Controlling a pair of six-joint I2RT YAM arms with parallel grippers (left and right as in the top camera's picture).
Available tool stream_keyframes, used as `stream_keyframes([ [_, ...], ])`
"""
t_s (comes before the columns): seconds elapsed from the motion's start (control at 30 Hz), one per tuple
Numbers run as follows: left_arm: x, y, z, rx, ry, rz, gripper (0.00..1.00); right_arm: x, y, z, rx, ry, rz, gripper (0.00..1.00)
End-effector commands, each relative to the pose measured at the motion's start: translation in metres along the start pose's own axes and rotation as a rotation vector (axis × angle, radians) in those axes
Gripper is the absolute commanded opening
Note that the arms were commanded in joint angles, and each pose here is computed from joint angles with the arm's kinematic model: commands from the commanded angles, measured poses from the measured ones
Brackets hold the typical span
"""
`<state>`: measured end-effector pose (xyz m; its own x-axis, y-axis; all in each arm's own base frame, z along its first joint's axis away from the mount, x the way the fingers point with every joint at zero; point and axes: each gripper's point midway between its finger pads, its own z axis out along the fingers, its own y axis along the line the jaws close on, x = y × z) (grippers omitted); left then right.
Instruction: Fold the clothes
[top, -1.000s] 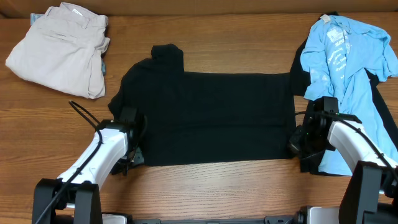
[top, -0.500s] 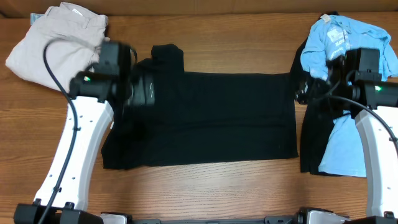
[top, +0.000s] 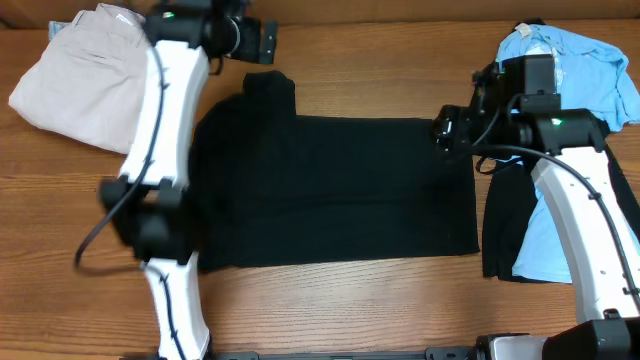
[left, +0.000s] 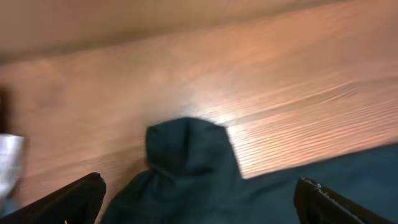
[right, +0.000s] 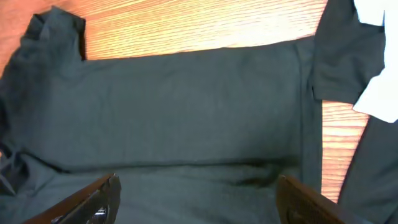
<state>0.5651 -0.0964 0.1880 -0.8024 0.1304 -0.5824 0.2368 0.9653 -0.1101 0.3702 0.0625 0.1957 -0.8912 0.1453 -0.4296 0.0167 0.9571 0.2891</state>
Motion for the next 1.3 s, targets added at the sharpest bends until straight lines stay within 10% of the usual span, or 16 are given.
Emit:
stream_keyframes([
  [0.0,0.011,0.019,0.037,-0.035,0.05,-0.054,1.0,-0.01,-0.003,-0.007,0.038,-0.04,-0.016,0.82],
  [0.9,0.073,0.067,0.154,-0.16,0.143,-0.428,0.57,-0.011,-0.008,-0.008,0.068,-0.045,-0.017,0.76],
  [1.03,0.065,0.067,0.155,-0.153,0.111,-0.437,0.38,-0.012,-0.008,-0.007,0.068,-0.048,-0.017,0.73],
  [1.1,0.06,0.068,0.156,-0.149,0.092,-0.434,0.05,-0.013,-0.008,-0.007,0.067,-0.052,-0.018,0.72],
  [1.27,0.054,0.068,0.157,-0.146,0.068,-0.431,0.04,-0.015,-0.007,-0.007,0.065,-0.062,-0.02,0.71],
])
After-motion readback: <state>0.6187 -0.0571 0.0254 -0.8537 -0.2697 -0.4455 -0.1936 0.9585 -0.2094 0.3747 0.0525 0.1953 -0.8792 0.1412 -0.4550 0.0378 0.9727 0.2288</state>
